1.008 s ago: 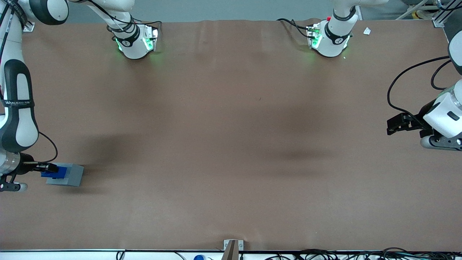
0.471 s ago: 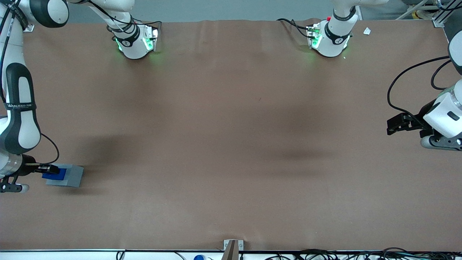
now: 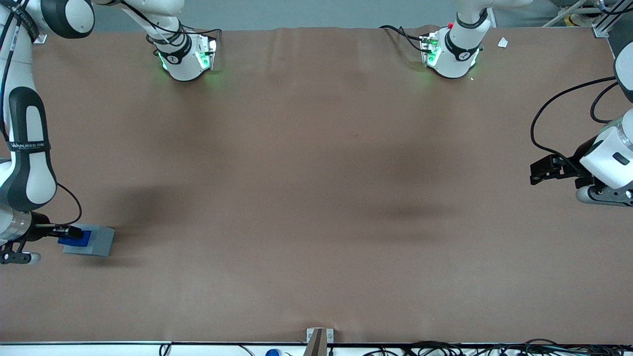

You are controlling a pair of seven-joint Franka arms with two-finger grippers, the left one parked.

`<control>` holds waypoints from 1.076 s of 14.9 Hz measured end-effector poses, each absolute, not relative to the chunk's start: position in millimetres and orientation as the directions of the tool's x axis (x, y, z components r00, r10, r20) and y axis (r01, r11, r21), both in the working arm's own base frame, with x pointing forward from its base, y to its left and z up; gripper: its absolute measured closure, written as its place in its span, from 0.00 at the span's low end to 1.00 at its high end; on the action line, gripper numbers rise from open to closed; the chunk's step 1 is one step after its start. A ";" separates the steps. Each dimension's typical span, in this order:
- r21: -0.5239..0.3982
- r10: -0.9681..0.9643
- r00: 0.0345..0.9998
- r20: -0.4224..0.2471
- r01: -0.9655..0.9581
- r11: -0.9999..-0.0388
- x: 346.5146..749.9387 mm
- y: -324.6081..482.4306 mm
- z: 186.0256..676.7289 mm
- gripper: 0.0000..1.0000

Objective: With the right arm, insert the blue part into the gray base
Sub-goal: 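Open the right gripper and raise it away from the base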

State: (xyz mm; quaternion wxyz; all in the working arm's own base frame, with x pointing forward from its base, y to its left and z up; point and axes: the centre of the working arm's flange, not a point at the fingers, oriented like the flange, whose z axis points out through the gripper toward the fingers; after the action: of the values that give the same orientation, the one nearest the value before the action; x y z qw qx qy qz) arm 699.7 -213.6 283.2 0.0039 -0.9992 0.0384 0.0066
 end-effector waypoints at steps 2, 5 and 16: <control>-0.023 -0.086 0.996 -0.012 -0.087 -0.996 700.2 -213.2 281.2 0.07; -0.068 -0.105 0.994 -0.014 -0.106 -0.992 702.7 -209.8 295.4 0.00; -0.072 -0.165 0.980 -0.112 -0.174 -0.982 608.0 -92.2 592.7 0.00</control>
State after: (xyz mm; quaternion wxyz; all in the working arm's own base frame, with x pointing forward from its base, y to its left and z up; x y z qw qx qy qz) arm 608.0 -92.2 592.7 0.0406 -0.9941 0.0851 0.0528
